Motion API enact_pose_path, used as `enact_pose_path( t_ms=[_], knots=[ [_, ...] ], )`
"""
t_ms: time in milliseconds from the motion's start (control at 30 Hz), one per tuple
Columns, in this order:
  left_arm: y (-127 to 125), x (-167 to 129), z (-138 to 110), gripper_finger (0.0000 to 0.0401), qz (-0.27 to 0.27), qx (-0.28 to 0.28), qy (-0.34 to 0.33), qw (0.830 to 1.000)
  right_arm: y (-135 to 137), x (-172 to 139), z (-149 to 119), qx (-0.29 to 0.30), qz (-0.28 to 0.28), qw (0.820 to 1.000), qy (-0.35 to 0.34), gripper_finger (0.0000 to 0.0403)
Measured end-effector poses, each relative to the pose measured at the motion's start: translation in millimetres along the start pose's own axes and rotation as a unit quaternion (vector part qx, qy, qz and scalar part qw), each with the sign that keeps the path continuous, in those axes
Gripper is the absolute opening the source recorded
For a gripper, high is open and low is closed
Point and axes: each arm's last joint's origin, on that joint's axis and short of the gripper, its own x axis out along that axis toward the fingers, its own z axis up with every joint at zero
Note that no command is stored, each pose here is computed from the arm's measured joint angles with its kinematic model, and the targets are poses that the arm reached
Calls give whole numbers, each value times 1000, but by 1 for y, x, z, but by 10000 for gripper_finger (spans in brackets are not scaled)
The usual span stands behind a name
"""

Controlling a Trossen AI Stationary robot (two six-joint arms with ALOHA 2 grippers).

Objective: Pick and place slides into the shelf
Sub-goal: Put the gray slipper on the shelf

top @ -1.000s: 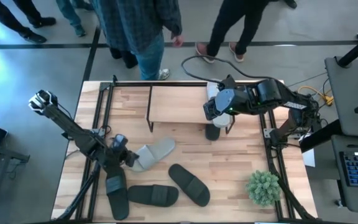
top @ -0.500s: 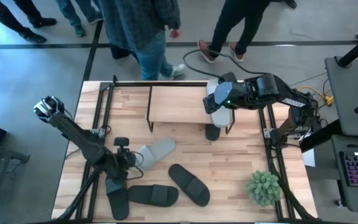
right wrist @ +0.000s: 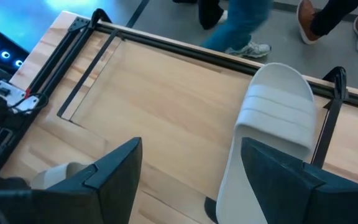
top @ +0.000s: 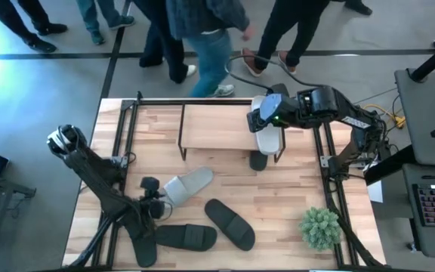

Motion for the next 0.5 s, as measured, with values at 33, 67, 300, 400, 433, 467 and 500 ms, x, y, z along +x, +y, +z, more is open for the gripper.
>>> enact_pose_path(
  t_ms=[33,67,300,400,433,467,500],
  knots=[
    [-2,3,0,113,12,5,-1,1000,0,0,0,1,-1,1000,0,265],
    [-4,5,0,113,23,10,-2,1000,0,0,0,1,-1,1000,0,265],
    [-19,24,-1,113,65,29,3,997,0,0,0,1,0,1000,0,265],
    [-21,29,-1,113,105,8,-17,994,0,0,0,1,0,1000,0,265],
    [-22,31,-1,113,114,-1,-21,993,0,0,0,1,0,1000,0,265],
    [-23,33,-2,113,120,-6,-22,992,0,0,0,1,0,1000,1,265],
    [-25,36,-3,113,125,-8,-21,992,0,0,0,1,0,1000,1,265]
  ],
)
